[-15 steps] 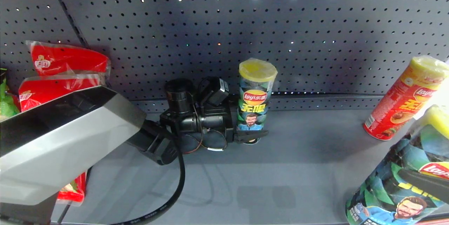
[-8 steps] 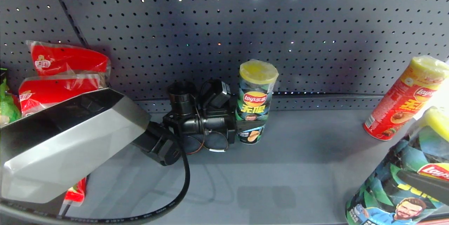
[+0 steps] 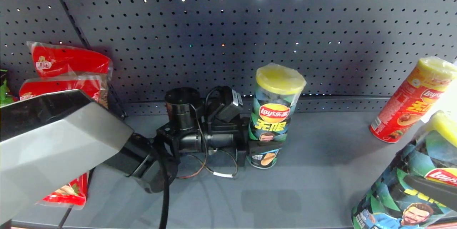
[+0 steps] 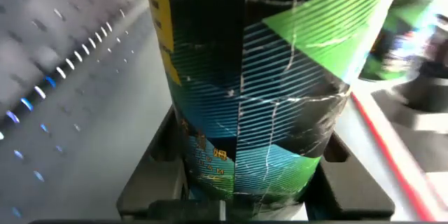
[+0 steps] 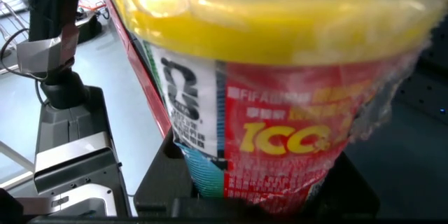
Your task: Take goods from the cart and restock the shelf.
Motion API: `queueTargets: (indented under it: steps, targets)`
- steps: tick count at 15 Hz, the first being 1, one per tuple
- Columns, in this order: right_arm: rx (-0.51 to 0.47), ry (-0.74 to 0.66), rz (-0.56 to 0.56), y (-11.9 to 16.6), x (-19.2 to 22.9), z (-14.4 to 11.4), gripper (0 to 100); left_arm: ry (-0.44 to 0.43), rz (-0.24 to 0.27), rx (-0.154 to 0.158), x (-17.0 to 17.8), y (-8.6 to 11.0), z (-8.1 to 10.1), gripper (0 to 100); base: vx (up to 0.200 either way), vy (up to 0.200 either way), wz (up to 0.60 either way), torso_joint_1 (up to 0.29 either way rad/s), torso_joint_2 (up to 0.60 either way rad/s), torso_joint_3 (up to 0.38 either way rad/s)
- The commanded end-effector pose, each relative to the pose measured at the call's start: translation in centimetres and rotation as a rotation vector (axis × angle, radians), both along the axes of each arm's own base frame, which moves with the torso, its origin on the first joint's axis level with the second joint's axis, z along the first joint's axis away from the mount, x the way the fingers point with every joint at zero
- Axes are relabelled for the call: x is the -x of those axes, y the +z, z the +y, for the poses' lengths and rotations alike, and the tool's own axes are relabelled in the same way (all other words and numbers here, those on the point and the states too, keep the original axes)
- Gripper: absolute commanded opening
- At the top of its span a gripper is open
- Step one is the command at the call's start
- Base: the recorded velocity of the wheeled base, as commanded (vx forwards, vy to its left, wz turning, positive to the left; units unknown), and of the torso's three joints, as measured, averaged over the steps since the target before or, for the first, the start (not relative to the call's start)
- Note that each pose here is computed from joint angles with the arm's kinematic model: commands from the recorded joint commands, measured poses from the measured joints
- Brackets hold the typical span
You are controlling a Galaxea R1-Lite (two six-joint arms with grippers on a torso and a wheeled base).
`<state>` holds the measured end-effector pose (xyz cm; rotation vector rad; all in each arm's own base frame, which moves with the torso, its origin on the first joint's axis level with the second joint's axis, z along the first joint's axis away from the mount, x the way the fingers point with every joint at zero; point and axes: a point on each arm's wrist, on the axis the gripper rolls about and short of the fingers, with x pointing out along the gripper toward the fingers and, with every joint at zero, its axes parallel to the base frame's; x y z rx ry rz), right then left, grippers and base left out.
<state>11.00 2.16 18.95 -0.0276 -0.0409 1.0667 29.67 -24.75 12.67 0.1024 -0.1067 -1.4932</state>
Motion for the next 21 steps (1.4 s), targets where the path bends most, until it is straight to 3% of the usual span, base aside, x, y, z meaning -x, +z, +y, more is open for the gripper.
queueTargets:
  steps: [1,4,9,13,17,21]
  targets:
    - [0.0,0.001,-0.001,0.0,0.0,0.0,0,0.004,0.03,-0.021,3.6,0.7,1.6,0,0.0,0.0,0.0,0.0,0.0,0.0]
    - [0.0,0.002,-0.001,0.0,0.0,0.0,0,0.013,0.065,-0.049,4.9,-0.2,2.8,0,0.0,0.0,0.0,0.0,0.0,0.0]
    - [0.0,0.021,0.002,-0.1,0.1,0.2,0,-0.013,0.111,-0.089,6.1,-1.5,2.8,0,0.0,0.0,0.0,0.0,0.0,0.0]
    - [0.0,0.024,0.005,-0.2,0.2,0.3,0,-0.042,0.119,-0.098,6.4,-2.1,1.7,0,0.0,0.0,0.0,0.0,0.0,0.0]
    - [0.0,0.024,0.008,-0.3,0.2,0.2,0,-0.012,0.126,-0.063,5.9,-2.6,0.0,0,0.0,0.0,0.0,0.0,0.0,0.0]
    - [0.0,0.024,0.008,-0.3,0.2,0.3,0,-0.007,0.165,-0.095,7.0,-3.8,0.6,0,0.0,0.0,0.0,0.0,0.0,0.0]
